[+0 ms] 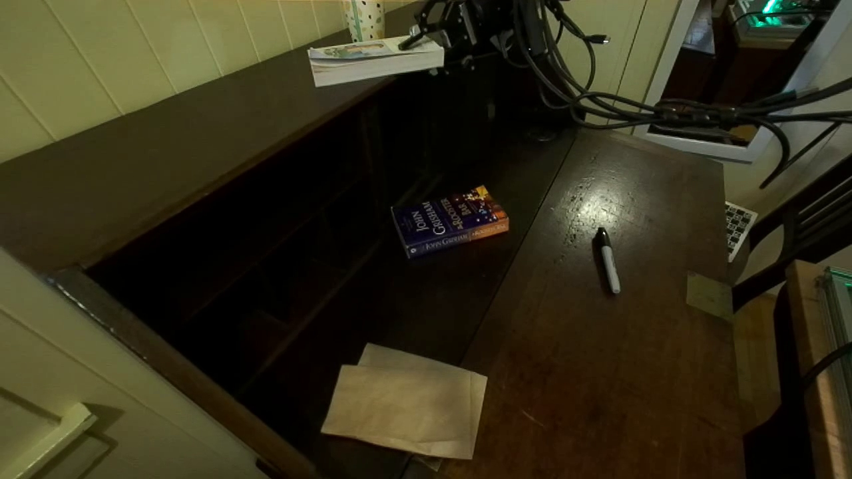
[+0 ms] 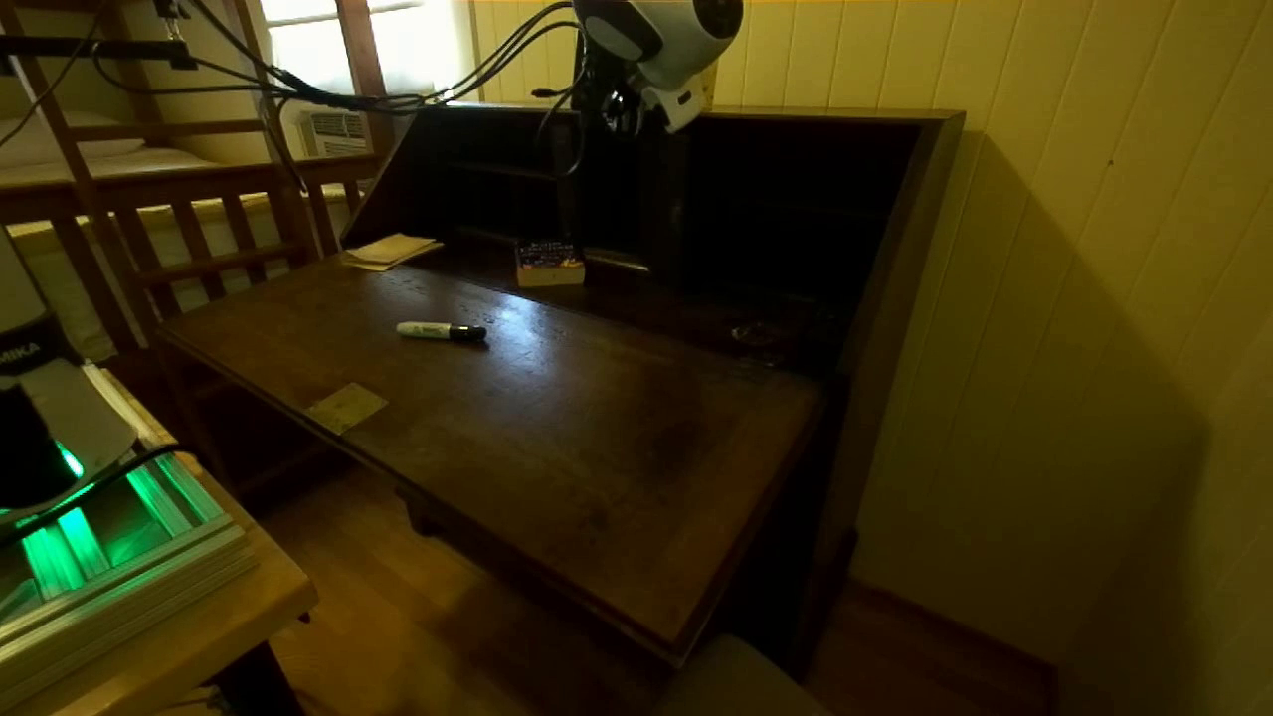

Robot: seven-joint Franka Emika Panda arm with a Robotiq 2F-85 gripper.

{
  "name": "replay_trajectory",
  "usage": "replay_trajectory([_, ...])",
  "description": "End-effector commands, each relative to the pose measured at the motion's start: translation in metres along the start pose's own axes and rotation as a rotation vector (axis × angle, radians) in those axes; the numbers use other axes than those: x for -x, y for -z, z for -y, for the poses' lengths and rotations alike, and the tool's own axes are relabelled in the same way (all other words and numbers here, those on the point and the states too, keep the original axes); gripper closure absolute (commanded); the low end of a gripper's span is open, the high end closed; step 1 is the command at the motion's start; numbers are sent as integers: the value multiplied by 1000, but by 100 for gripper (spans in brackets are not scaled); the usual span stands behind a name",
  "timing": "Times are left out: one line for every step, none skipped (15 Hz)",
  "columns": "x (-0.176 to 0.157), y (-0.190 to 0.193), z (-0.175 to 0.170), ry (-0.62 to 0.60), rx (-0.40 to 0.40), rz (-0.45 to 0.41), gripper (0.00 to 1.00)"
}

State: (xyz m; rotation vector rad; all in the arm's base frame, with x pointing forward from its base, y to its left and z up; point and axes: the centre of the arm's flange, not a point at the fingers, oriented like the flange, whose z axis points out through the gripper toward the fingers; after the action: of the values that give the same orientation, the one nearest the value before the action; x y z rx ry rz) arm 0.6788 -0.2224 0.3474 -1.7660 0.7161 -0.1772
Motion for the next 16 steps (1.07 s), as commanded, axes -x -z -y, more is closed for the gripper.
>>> replay_trajectory([6, -7, 6, -26, 53, 75, 30])
replay_trajectory([8, -9, 7, -27, 64, 91, 23])
replay_trajectory([9, -11, 6, -33, 75, 101, 17])
replay_trajectory([10, -11, 6, -36, 85, 108, 16])
replay_trajectory([11, -11, 5, -39, 97, 109, 53])
replay_trajectory([11, -11, 4, -42, 109, 105, 49])
replay_trajectory([11, -10, 5, -43, 115, 97, 50])
replay_trajectory([11, -9, 6, -40, 116, 92, 55])
replay_trajectory([11, -7, 11, -32, 120, 85, 63])
replay_trajectory([12, -6, 14, -25, 127, 81, 47])
replay_trajectory([12, -4, 16, -19, 135, 79, 24])
replay_trajectory([12, -4, 15, -16, 145, 78, 23])
replay_trajectory([12, -3, 15, -15, 151, 76, 18])
replay_trajectory([12, -3, 13, -16, 155, 76, 10])
replay_trajectory([12, -2, 12, -15, 161, 77, 4])
replay_trajectory([12, -2, 11, -14, 165, 77, 0])
